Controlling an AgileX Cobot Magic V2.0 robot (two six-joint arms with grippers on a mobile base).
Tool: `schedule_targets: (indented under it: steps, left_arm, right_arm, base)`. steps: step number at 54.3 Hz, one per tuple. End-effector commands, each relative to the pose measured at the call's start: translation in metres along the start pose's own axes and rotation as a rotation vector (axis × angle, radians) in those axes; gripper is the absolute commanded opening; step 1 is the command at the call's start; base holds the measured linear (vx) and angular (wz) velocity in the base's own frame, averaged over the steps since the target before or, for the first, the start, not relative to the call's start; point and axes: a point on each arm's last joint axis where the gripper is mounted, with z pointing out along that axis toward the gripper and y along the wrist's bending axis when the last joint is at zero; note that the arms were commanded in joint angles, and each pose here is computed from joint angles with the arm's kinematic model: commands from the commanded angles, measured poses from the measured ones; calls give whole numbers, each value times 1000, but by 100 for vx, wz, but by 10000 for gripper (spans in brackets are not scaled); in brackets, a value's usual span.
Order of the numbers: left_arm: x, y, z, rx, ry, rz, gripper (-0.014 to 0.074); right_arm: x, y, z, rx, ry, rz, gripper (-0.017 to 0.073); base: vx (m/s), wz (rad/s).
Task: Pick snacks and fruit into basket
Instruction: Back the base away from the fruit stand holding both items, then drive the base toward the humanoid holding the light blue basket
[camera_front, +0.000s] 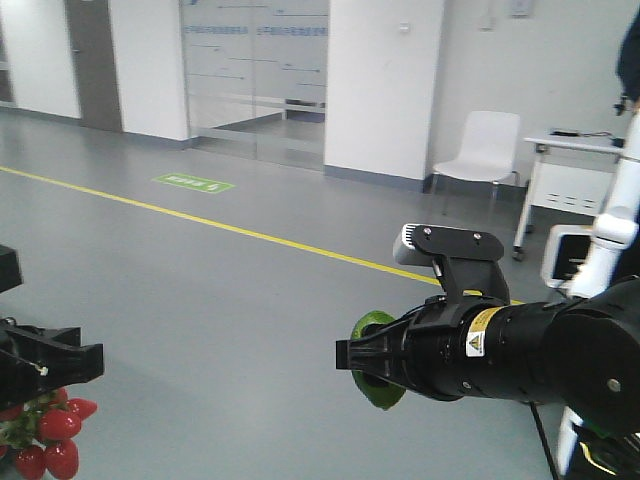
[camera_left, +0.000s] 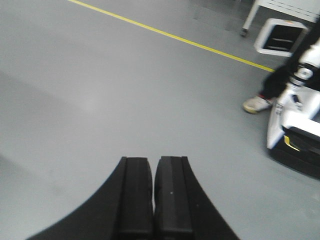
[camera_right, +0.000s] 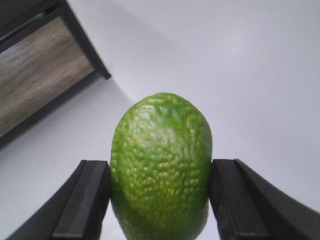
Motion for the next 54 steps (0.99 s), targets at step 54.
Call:
schedule_targets:
  steps: [54]
  left_arm:
    - [-17,-4,-11,49,-107,7,-6]
  right_arm:
    - [-21,6,-19,-43,-141,-15,-10]
  base:
    - [-15,-56]
